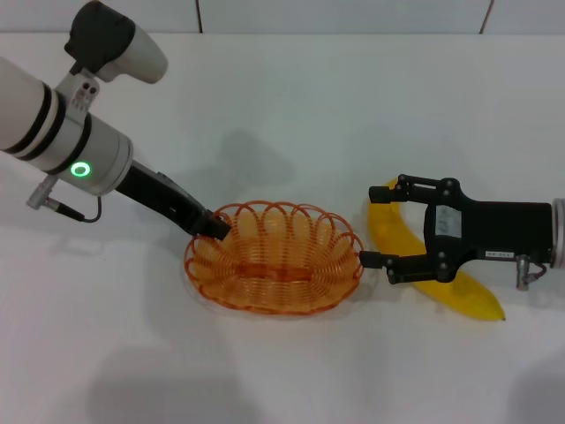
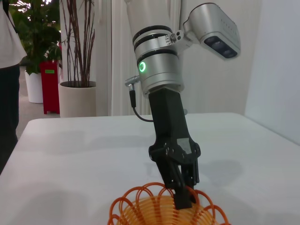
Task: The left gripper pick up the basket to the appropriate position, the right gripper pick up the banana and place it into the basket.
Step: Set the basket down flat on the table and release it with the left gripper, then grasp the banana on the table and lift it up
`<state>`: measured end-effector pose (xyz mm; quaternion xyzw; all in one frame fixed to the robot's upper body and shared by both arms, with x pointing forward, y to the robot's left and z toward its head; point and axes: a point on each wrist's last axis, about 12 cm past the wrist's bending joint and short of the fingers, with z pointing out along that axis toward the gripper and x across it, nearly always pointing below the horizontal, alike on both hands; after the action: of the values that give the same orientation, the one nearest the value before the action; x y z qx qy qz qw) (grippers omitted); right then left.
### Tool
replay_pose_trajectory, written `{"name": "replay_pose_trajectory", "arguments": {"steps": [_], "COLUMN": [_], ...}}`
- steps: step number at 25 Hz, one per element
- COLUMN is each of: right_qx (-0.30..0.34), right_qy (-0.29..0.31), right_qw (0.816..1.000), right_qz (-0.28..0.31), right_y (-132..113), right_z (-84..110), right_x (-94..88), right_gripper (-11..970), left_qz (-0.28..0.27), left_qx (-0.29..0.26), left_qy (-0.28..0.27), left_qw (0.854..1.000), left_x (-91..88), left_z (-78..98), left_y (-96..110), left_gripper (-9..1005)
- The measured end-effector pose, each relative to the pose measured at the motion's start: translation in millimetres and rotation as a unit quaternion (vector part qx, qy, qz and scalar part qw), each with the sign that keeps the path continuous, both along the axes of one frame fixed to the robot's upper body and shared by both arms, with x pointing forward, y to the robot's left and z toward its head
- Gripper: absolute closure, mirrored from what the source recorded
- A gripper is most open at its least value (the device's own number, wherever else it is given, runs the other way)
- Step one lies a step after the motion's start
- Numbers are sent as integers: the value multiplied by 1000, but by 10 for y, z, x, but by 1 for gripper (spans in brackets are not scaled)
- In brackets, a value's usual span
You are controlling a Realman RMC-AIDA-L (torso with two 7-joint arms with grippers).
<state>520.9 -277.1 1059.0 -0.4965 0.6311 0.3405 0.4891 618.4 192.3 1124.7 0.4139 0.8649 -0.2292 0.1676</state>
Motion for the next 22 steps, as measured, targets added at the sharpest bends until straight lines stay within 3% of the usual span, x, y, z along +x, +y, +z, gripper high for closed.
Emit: {"name": "replay_pose_trajectory", "arguments": {"steps": [4,6,11,16,17,22], "right_qx": [0,0,1,11,13,21], "right_qy": [1,2,2,1,1,3], "right_qw": [1000,1000,1000,999,999,996], "right_qz": [-1,-2,-12,-42,-49,-92], "right_y": [-9,-18,-56,-165,-185,-332], "right_z": [-7,-11,-17,-38,-42,-83], "right_x": [-10,-17,-32,-93,-102,-188], "right_gripper": [101,102,102,101,100,99], "left_qz": [-6,-9,-12,-6,-7,-42], "left_qx": [5,5,-6,-17,-26,-65], "left_qy": [0,-5,-53,-123,-145,-193], "left_qw": [1000,1000,999,992,989,978], "left_x": [-8,-7,-45,-325,-462,-808], "left_z": [-7,2,137,267,273,146], "left_y": [-11,-15,61,333,461,727], "left_gripper": [861,615,521,427,408,209]}}
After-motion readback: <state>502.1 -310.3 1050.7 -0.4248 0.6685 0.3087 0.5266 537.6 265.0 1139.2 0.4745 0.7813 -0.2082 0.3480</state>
